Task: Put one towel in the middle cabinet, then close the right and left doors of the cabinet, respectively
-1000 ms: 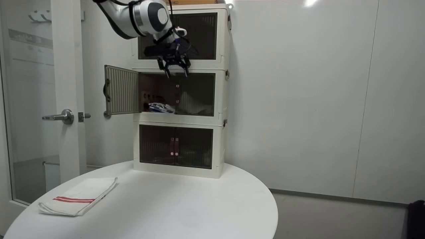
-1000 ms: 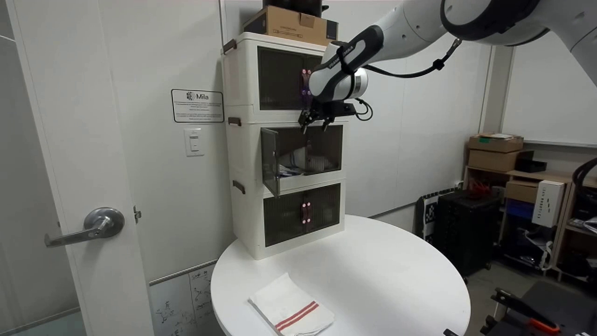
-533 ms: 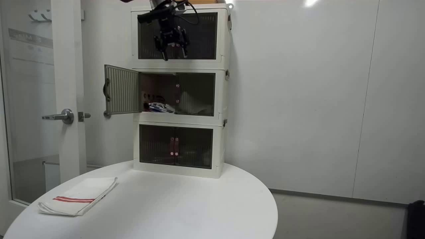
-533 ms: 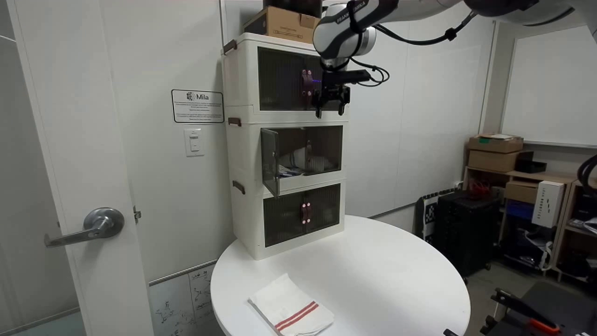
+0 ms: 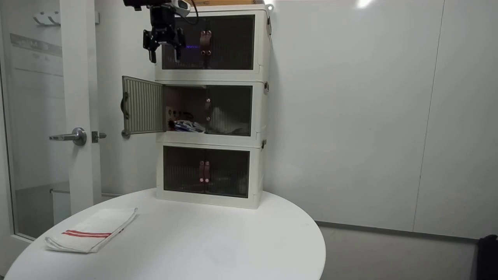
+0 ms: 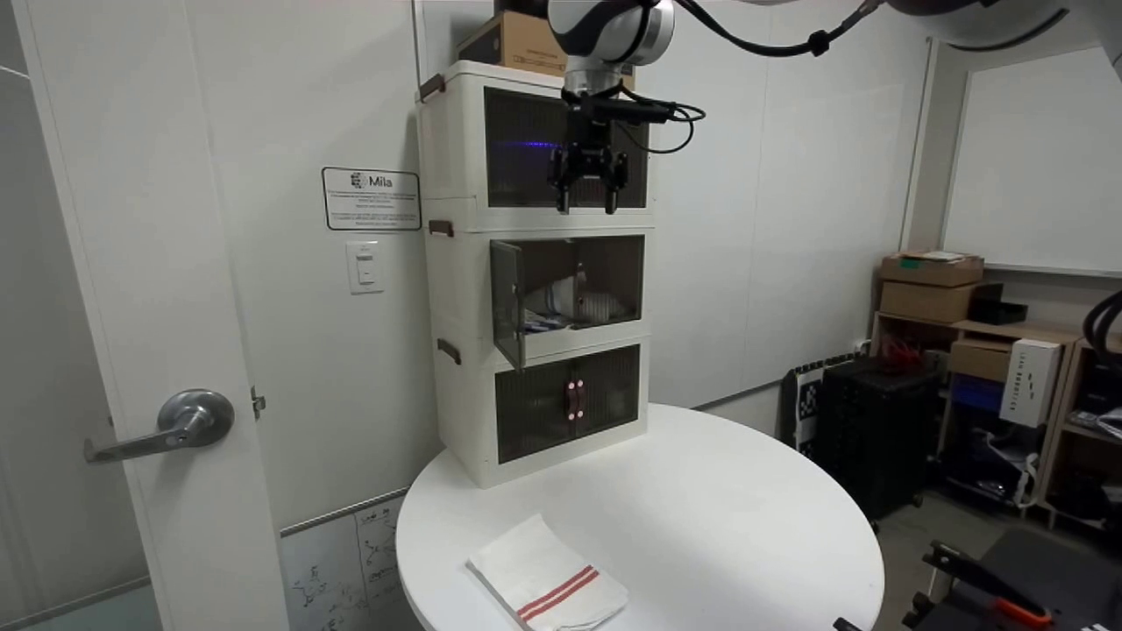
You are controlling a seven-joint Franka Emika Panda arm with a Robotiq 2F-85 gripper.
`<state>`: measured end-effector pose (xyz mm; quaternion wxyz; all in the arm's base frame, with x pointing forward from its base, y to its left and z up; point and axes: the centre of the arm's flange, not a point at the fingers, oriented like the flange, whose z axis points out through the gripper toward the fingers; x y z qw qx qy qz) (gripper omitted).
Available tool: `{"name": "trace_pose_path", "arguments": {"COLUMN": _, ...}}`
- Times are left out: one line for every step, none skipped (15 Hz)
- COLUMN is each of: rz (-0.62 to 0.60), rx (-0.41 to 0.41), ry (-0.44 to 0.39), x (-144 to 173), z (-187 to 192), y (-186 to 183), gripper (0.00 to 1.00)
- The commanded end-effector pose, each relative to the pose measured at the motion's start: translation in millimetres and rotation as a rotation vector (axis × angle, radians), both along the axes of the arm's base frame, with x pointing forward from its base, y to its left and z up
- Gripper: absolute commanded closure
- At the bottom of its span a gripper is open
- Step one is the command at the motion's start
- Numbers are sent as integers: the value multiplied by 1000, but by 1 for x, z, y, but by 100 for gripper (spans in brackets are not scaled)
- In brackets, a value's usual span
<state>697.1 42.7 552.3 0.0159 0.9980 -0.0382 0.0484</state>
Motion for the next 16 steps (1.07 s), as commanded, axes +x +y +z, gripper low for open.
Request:
{"name": "trace_pose_path", "arguments": {"rz": -65, "rx": 57, "ry": 46, "x": 19, "z": 0, "y": 33, "gripper": 0}}
{"name": "trace_pose_path", "arguments": {"rz": -79, "rx": 62, "ry": 48, "x": 22, "z": -3, "y": 42, "gripper": 0}}
{"name": "trace_pose_path", "arguments": {"rz": -93, "rx": 67, "ry": 50, "x": 24, "z": -6, "y": 50, "gripper": 0}}
{"name": "trace_pose_path", "arguments": {"rz": -117, "rx": 69, "ry": 51, "x": 27, "z": -11, "y": 58, "gripper": 0}}
{"name": "trace_pose_path", "arguments": {"rz": -127, "rx": 69, "ry": 60, "x": 30, "z": -16, "y": 67, "gripper": 0}}
{"name": "trace_pose_path", "arguments": {"rz": -137, "rx": 64, "ry": 61, "x": 32, "z": -21, "y": 75, "gripper": 0}}
{"name": "trace_pose_path", "arguments": {"rz": -149, "rx": 58, "ry": 58, "x": 34, "z": -25, "y": 84, "gripper": 0}}
{"name": "trace_pose_path", "arguments": {"rz": -158, "rx": 54, "ry": 55, "x": 37, "z": -29, "y": 92, "gripper": 0}}
{"name": "trace_pose_path", "arguments": {"rz": -163, "rx": 52, "ry": 55, "x": 39, "z": -33, "y": 99, "gripper": 0}}
{"name": "trace_pose_path", "arguments": {"rz": -169, "rx": 48, "ry": 59, "x": 41, "z": -37, "y": 106, "gripper": 0}}
{"name": "trace_pose_path", "arguments": {"rz": -172, "rx": 44, "ry": 63, "x": 42, "z": -41, "y": 111, "gripper": 0}}
{"name": "trace_pose_path", "arguments": {"rz": -174, "rx": 42, "ry": 66, "x": 44, "z": -44, "y": 117, "gripper": 0}}
{"name": "trace_pose_path", "arguments": {"rz": -176, "rx": 39, "ry": 68, "x": 45, "z": -48, "y": 121, "gripper": 0}}
{"name": "trace_pose_path", "arguments": {"rz": -177, "rx": 35, "ry": 71, "x": 46, "z": -51, "y": 124, "gripper": 0}}
{"name": "trace_pose_path", "arguments": {"rz": -176, "rx": 24, "ry": 63, "x": 47, "z": -56, "y": 126, "gripper": 0}}
{"name": "trace_pose_path", "arguments": {"rz": -170, "rx": 5, "ry": 43, "x": 49, "z": -60, "y": 126, "gripper": 0}}
